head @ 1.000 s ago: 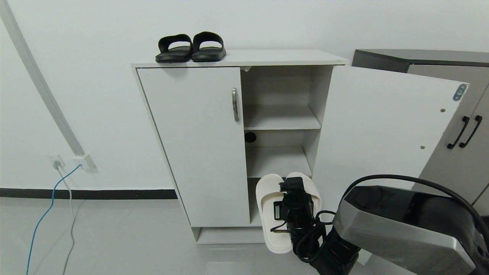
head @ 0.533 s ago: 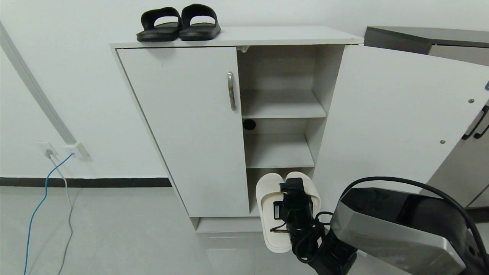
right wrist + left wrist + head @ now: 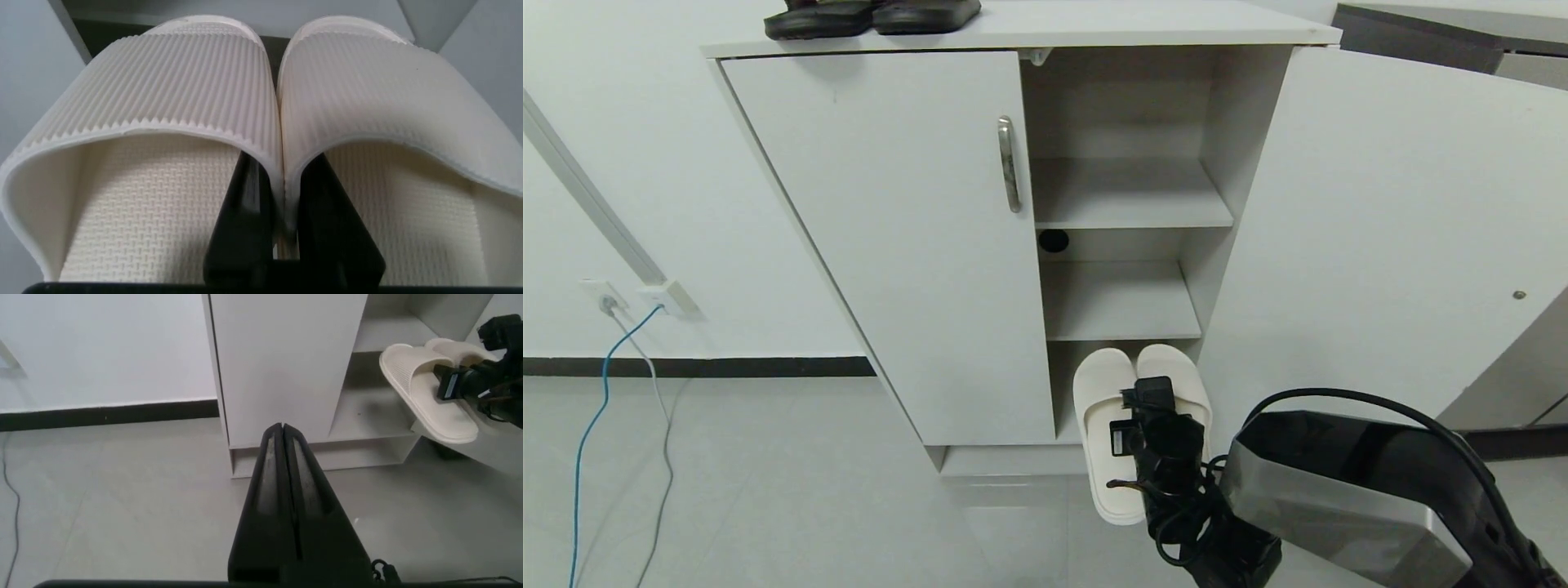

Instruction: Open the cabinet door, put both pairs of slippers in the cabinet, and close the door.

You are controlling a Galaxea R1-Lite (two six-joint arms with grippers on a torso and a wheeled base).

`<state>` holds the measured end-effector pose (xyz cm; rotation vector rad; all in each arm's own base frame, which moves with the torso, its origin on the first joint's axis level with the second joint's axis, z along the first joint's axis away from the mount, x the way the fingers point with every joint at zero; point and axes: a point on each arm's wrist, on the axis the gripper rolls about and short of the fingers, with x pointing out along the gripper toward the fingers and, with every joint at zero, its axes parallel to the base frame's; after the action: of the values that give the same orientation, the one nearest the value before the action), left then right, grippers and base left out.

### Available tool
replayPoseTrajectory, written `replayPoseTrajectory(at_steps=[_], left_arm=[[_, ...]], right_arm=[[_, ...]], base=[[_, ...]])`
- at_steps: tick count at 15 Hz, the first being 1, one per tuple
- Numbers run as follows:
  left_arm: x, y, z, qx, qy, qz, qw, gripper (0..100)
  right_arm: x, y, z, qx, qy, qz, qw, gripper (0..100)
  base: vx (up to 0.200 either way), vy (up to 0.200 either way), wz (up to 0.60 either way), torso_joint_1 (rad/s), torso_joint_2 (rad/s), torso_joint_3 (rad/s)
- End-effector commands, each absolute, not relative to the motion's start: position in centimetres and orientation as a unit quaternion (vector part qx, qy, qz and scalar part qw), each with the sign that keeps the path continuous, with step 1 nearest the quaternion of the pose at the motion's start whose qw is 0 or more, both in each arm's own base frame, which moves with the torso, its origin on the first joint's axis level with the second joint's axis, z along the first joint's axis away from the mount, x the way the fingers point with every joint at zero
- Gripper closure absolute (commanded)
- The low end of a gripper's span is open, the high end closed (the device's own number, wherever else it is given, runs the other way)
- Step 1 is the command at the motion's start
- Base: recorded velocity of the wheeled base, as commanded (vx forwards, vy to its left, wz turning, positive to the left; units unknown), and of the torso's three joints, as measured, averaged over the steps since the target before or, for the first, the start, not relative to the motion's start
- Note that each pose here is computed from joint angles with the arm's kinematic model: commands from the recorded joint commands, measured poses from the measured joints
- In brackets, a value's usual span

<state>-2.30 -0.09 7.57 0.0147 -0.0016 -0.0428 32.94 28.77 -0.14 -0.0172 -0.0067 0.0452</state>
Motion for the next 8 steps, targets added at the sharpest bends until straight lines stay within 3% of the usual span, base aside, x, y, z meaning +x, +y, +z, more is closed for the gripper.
replayPoseTrajectory(at_steps=[1, 4, 8], left_arm=[[-2.29, -0.09, 7.57, 0.008, 0.000, -0.021, 1.000, 100], [-2.29, -0.09, 7.57, 0.008, 0.000, -0.021, 1.000, 100], [-2.29, -0.09, 7.57, 0.008, 0.000, -0.021, 1.000, 100]], right_arm=[[33.00, 28.76, -0.09, -0.007, -0.005, 0.022, 1.000, 100], [33.02, 28.78, 0.09, -0.005, -0.007, 0.022, 1.000, 100], [33.15, 28.62, 0.88, 0.000, -0.013, 0.020, 1.000, 100]], base=[[0.000, 0.000, 0.00, 0.000, 0.00, 0.000], [0.000, 0.000, 0.00, 0.000, 0.00, 0.000], [0.200, 0.000, 0.00, 0.006, 0.00, 0.002]])
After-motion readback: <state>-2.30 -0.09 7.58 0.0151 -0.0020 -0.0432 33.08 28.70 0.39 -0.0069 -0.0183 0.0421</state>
